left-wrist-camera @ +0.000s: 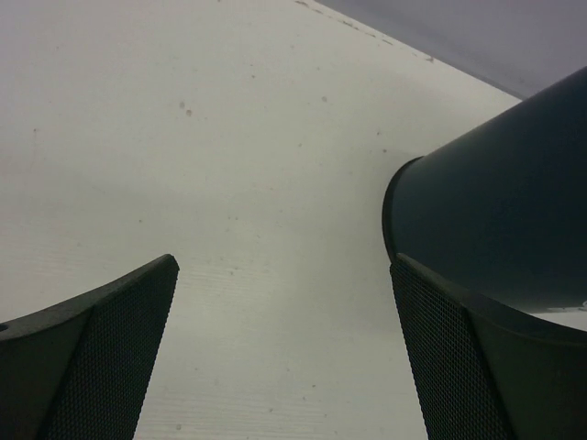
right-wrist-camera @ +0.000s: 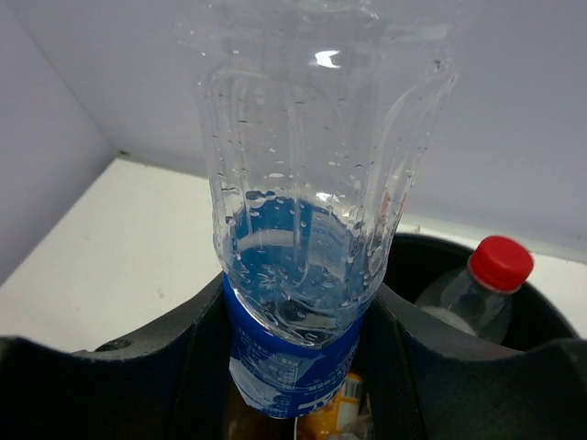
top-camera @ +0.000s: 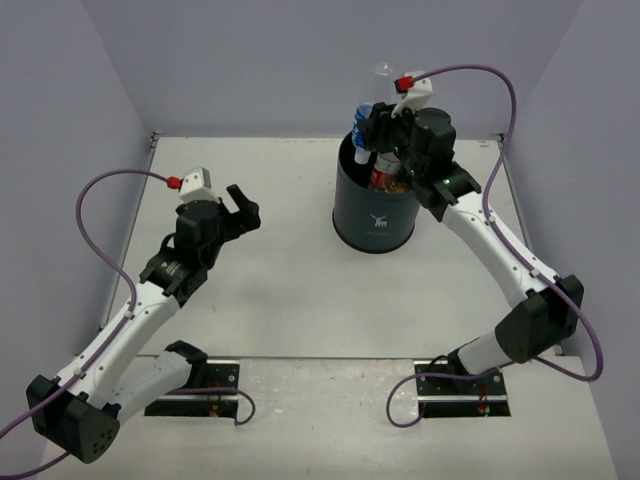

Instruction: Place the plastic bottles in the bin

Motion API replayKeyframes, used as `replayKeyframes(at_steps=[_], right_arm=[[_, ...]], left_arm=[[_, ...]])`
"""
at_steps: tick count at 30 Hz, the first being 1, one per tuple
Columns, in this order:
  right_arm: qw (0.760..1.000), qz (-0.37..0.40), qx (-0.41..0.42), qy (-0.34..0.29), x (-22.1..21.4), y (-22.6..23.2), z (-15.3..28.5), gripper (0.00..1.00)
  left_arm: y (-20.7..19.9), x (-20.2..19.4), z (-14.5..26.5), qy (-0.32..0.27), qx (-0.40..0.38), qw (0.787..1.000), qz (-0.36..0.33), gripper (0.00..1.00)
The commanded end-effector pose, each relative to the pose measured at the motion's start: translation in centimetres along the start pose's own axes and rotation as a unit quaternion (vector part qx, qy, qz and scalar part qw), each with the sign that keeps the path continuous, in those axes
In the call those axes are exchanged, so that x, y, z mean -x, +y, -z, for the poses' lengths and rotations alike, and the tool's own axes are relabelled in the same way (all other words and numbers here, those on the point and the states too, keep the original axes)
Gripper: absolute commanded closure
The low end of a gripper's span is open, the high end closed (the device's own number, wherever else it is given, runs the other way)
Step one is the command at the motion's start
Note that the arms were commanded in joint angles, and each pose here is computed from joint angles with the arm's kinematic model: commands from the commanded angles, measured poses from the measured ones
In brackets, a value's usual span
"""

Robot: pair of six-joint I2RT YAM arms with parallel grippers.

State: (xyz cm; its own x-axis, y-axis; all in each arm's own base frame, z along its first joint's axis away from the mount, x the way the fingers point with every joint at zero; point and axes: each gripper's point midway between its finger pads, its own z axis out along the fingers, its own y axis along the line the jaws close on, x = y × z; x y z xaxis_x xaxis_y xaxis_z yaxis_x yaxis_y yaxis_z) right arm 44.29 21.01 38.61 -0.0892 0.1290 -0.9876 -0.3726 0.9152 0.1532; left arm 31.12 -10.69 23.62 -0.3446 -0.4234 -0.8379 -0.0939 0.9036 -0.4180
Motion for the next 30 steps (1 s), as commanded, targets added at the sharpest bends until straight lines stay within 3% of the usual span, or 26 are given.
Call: replayKeyframes(at_steps=[1, 4, 9, 16, 21, 26, 30], right_arm=[[1.0, 0.004, 0.007, 0.014, -2.2, 0.0, -1.3, 0.37], [1.0, -0.002, -0.005, 0.023, -3.4, -0.4, -1.1, 0.17], [0.999, -0.003, -0.047, -0.008, -1.7, -1.9, 0.6, 0.01], [0.993, -0.032, -0.102, -0.047, 1.7, -3.6, 3.8, 0.01], [0.979, -0.057, -0.18, -0.083, 3.5, -6.8, 8.5, 0.01], [0.958, -0.132, -0.246, -0.064, -0.4, -12.3, 14.6, 0.01], [0.941, -0.174, -0.288, -0.033, -5.9, -15.6, 17.2, 0.01]], left_arm=[[2.0, 1.2, 0.3, -0.023, 0.045, 0.999, 0.013, 0.0], [2.3, 1.2, 0.4, -0.027, 0.046, 0.998, 0.012, 0.0], [2.3, 1.7, 0.7, -0.038, 0.042, 0.998, 0.013, 0.0], [2.5, 1.1, 0.3, -0.029, 0.047, 0.998, 0.011, 0.0], [2.6, 0.9, -0.1, -0.023, 0.047, 0.999, 0.004, 0.0], [3.0, 0.5, -0.6, -0.02, 0.05, 0.999, 0.001, 0.0], [3.7, 0.1, -1.0, -0.014, 0.055, 0.998, 0.001, 0.0]])
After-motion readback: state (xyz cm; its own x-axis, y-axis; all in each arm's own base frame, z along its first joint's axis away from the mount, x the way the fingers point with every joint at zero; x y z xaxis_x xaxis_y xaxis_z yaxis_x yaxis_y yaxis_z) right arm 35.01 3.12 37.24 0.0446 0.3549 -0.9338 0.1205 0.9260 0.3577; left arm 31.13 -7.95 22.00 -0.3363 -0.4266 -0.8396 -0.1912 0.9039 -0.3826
